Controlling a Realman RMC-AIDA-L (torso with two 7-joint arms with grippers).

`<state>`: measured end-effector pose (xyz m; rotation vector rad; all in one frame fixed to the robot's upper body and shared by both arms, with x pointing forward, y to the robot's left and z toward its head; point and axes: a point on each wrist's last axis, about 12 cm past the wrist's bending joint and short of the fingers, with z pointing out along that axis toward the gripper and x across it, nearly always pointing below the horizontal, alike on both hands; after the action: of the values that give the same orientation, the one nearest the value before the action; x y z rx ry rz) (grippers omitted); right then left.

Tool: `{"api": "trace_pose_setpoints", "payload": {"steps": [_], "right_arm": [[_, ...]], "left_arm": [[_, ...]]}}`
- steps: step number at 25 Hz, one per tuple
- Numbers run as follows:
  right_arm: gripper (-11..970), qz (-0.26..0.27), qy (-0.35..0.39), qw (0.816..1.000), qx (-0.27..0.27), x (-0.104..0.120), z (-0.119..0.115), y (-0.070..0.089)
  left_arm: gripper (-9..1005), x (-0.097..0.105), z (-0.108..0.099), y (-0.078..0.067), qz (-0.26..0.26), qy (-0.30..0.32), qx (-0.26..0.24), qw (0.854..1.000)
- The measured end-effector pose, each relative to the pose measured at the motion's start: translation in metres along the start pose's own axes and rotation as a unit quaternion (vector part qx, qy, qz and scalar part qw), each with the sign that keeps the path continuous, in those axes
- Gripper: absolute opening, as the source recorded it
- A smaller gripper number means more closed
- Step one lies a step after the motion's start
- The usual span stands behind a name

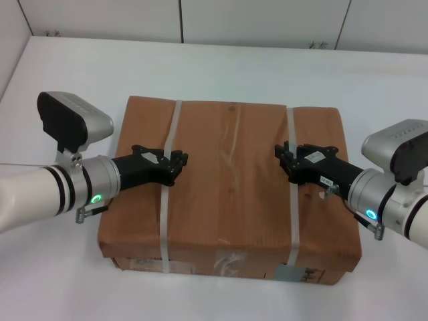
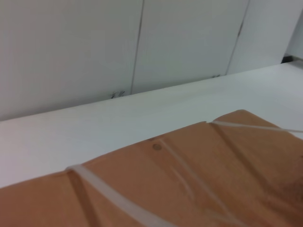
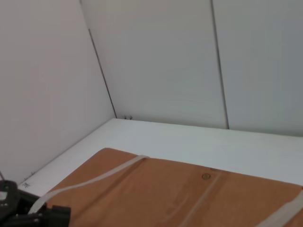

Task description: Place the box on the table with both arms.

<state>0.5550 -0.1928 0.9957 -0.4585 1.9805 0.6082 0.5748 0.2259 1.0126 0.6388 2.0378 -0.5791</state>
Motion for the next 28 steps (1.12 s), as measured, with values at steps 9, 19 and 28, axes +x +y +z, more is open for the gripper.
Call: {"api": "trace_pose_setpoints", "payload": {"steps": [9,19,28], "right_arm": [[390,0.008,0.002,1.0,0.01,0.004,-0.004,-0.004],[797,0.025,-0.006,0.999,0.024,0.01,-0.011,-0.008],[882,0.037,-0.02,0.998,0.04,0.012,-0.018,-0.015]], "left_arm": [[227,0.008,-0.002,0.0,0.032,0.01,-0.008,0.999],[542,0.012,-0.003,-0.001,0.045,0.016,-0.008,0.999],[833,0.007,-0.006,0.0,0.029,-0.01,-0.003,1.0]]}}
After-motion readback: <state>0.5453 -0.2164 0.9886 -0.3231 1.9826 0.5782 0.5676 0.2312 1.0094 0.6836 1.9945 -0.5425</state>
